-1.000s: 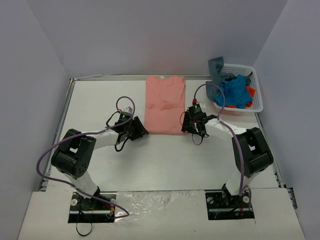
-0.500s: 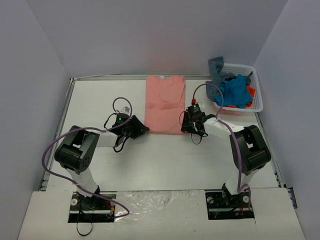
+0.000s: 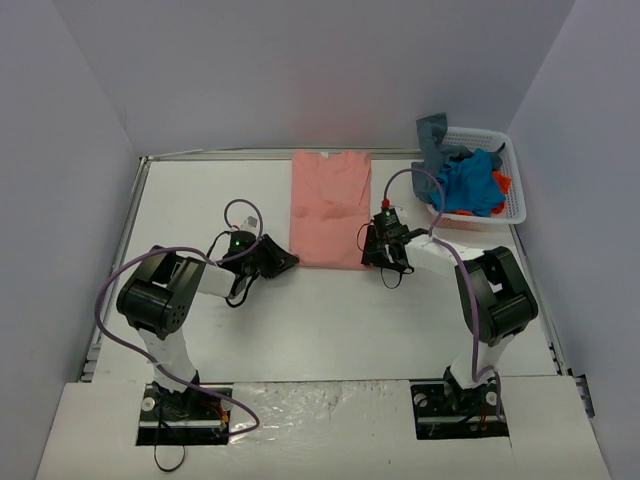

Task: Fold and stack the t-shirts
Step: Grab one side of the 2/3 rectangular tshirt with both arms

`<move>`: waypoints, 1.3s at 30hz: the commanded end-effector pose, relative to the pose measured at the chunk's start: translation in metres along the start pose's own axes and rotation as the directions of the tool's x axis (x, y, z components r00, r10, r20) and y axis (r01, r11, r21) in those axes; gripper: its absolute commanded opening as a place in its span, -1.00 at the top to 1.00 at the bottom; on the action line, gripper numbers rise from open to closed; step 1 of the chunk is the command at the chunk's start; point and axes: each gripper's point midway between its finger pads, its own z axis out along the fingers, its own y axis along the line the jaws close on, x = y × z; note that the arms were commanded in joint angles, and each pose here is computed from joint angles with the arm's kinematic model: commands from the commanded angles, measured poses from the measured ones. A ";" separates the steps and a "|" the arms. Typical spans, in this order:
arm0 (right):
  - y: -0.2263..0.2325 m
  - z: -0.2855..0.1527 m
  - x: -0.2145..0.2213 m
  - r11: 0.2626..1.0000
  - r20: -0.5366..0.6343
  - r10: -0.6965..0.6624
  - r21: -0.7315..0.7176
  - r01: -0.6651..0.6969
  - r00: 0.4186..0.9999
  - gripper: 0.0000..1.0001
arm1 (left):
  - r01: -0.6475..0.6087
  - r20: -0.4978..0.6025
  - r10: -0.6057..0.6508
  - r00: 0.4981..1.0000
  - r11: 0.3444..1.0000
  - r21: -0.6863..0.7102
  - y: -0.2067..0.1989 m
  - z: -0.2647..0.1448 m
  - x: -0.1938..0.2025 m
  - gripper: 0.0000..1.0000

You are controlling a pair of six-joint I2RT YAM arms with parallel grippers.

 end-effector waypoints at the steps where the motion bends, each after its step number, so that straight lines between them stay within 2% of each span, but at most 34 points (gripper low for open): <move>1: 0.006 -0.001 -0.009 1.000 0.017 -0.008 -0.002 0.008 1.000 0.04 | -0.031 -0.011 0.031 0.999 0.999 -0.030 0.000 0.000 -0.004 0.63; 9: 0.008 -0.005 -0.008 1.000 0.016 -0.004 -0.018 0.004 1.000 0.04 | -0.072 -0.034 0.069 0.997 0.992 -0.103 0.011 -0.003 -0.002 0.95; 20: 0.013 -0.018 -0.012 0.997 0.053 0.045 -0.068 -0.041 0.998 0.03 | -0.167 -0.043 0.163 0.986 0.978 -0.128 -0.008 -0.018 -0.006 0.95; 30: 0.021 -0.002 0.010 0.989 -0.021 0.073 -0.125 -0.075 0.997 0.04 | -0.183 -0.064 0.176 0.982 0.974 -0.136 -0.006 -0.016 -0.001 0.95; 35: 0.018 -0.001 0.017 0.990 -0.034 0.081 -0.115 -0.084 0.996 0.26 | -0.183 -0.067 0.175 0.982 0.974 -0.135 -0.006 -0.016 -0.001 0.95; 38: 0.015 0.001 0.024 0.991 -0.048 0.078 -0.108 -0.083 0.996 0.29 | -0.188 -0.070 0.180 0.981 0.973 -0.131 -0.007 -0.015 0.000 0.95; 39: 0.013 0.003 0.027 0.991 -0.052 0.077 -0.101 -0.082 0.996 0.39 | -0.191 -0.070 0.183 0.981 0.973 -0.133 -0.007 -0.015 -0.001 0.95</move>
